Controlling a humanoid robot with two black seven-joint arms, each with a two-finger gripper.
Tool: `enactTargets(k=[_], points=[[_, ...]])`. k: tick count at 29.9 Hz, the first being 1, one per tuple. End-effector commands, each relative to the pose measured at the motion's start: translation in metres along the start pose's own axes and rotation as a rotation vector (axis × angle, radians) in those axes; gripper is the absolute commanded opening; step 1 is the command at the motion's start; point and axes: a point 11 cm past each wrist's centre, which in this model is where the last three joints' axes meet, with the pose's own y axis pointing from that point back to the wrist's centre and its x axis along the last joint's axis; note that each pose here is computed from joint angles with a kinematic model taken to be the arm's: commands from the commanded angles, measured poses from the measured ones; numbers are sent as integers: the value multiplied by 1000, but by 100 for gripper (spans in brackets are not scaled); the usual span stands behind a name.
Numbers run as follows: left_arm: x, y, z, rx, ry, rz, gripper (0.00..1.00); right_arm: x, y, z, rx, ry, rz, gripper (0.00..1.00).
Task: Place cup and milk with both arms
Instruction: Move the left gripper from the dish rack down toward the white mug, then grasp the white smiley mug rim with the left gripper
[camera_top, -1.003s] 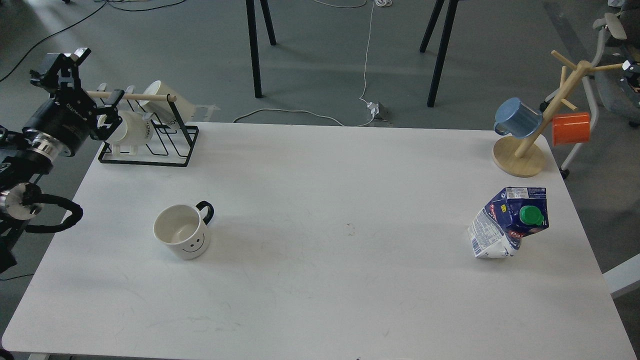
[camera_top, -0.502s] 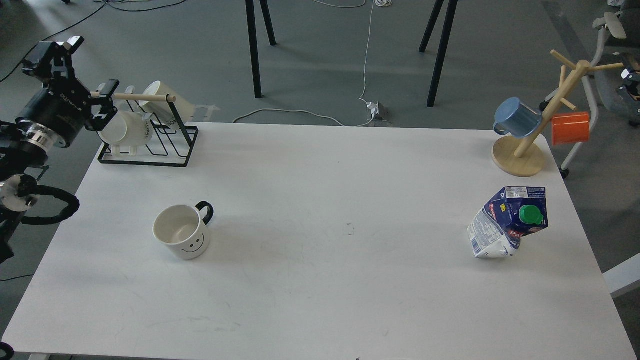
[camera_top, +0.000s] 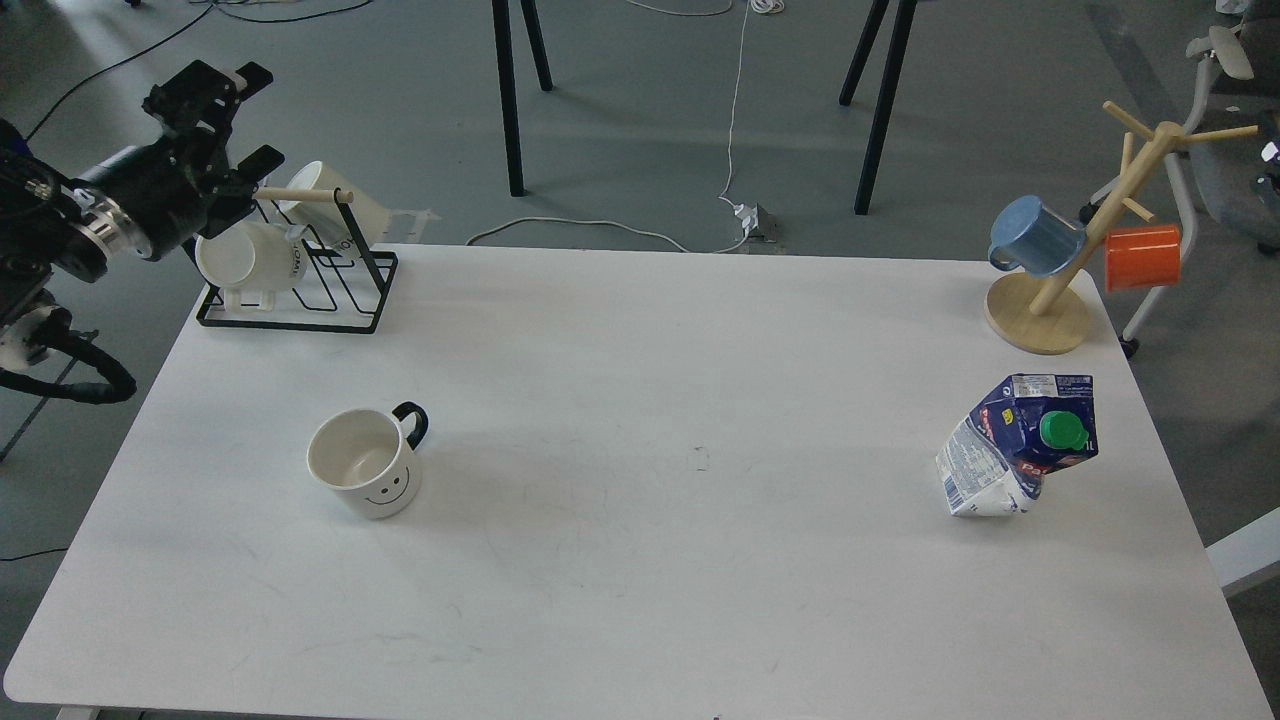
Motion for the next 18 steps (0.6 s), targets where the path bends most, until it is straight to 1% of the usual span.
enactTargets(k=[1, 5, 8, 11, 13, 18], points=[[-26, -9, 11, 43, -243, -169, 99, 1, 1, 1, -3, -1, 2, 96], [-44, 1, 24, 43, -430, -297, 100, 5, 7, 6, -17, -1, 16, 96], [-60, 2, 22, 73, -571, -392, 99, 11, 13, 9, -20, -18, 40, 96], [-68, 9, 5, 131, -647, -446, 99, 21, 25, 20, -30, -61, 85, 96], [-73, 27, -18, 191, -679, -493, 99, 29, 34, 24, -37, -78, 117, 96], [-82, 67, -52, 291, -748, -595, 99, 37, 46, 34, -59, -89, 149, 96]])
